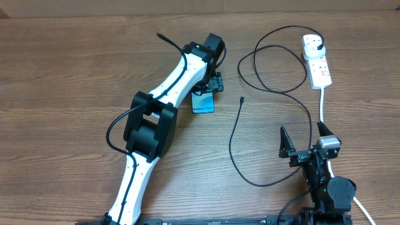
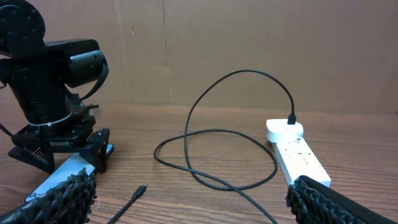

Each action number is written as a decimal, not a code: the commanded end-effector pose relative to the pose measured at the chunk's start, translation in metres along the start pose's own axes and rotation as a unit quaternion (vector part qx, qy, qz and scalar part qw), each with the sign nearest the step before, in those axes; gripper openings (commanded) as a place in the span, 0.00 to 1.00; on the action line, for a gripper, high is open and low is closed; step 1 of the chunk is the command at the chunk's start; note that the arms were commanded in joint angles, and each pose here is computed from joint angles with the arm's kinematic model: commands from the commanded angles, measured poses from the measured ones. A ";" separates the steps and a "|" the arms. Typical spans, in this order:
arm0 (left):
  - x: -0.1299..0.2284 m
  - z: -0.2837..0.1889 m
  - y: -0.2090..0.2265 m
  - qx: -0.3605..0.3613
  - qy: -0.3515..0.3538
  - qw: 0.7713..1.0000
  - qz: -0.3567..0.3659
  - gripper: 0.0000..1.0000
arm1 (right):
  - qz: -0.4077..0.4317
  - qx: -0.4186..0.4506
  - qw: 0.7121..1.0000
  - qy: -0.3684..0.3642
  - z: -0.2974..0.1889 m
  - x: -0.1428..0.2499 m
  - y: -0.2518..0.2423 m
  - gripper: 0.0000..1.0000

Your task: Plug charger to phone and switch on socket

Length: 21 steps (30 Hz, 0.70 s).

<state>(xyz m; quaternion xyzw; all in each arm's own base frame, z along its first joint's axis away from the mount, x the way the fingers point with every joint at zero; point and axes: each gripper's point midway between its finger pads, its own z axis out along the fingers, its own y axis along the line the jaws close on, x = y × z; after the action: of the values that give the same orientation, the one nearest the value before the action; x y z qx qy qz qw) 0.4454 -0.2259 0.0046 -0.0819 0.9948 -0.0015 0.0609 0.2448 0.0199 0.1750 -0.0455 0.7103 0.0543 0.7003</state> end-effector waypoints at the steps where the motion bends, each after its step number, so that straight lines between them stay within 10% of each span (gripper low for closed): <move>1: 0.006 0.014 0.003 -0.016 0.010 1.000 0.001 0.95 | 0.001 -0.005 1.000 -0.003 0.000 0.001 0.002 1.00; 21: 0.007 0.018 0.007 -0.010 0.019 1.000 -0.007 0.85 | 0.001 -0.005 1.000 -0.003 0.000 0.001 0.002 1.00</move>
<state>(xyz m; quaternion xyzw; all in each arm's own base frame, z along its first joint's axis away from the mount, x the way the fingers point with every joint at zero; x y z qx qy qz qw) 0.4464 -0.2279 0.0045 -0.0825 0.9947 -0.0082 0.0612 0.2448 0.0199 0.1750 -0.0455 0.7103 0.0543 0.7003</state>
